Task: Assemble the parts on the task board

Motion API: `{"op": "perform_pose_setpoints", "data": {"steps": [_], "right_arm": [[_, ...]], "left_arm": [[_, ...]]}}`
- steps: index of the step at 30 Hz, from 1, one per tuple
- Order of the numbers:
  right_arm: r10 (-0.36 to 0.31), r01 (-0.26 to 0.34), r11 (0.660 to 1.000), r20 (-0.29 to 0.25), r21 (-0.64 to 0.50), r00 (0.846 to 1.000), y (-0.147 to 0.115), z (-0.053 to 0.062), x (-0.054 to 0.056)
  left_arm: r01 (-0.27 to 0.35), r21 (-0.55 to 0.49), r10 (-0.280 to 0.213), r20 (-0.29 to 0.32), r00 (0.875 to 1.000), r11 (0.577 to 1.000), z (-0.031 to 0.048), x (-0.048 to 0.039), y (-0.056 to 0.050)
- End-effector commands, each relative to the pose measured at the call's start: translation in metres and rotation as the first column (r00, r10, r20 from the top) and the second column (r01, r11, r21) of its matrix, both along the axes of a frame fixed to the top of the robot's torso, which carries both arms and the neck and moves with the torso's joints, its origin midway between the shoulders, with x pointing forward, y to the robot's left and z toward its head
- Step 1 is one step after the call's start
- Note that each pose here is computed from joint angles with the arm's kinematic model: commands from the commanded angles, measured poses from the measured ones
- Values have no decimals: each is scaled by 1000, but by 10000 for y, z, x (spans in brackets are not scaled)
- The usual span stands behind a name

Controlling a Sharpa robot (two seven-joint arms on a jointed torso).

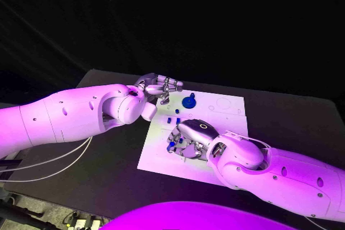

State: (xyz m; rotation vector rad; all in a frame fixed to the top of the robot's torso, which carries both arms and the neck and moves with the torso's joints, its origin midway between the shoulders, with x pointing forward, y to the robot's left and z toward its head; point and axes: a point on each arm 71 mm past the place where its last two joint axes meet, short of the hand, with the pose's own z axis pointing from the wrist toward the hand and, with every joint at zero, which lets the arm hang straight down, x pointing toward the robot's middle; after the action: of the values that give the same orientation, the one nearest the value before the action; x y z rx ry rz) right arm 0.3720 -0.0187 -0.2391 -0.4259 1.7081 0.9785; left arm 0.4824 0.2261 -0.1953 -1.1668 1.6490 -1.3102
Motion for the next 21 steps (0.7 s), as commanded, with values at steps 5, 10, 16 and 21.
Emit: {"op": "perform_pose_setpoints", "data": {"steps": [5,10,16,21], "right_arm": [[32,-30,998,25,-51,999,14,-41,-5],[30,-28,998,24,-59,999,9,-59,9],[31,-29,997,19,-75,999,8,-82,20],[29,-28,996,14,-83,999,16,-123,27]], "left_arm": [[22,-8,-22,4,1000,1000,14,-8,-28],[22,-8,-22,4,1000,1000,14,-9,-26],[23,-8,-22,4,1000,1000,14,-10,-26],[22,-7,-22,3,1000,1000,15,-11,-22]]}}
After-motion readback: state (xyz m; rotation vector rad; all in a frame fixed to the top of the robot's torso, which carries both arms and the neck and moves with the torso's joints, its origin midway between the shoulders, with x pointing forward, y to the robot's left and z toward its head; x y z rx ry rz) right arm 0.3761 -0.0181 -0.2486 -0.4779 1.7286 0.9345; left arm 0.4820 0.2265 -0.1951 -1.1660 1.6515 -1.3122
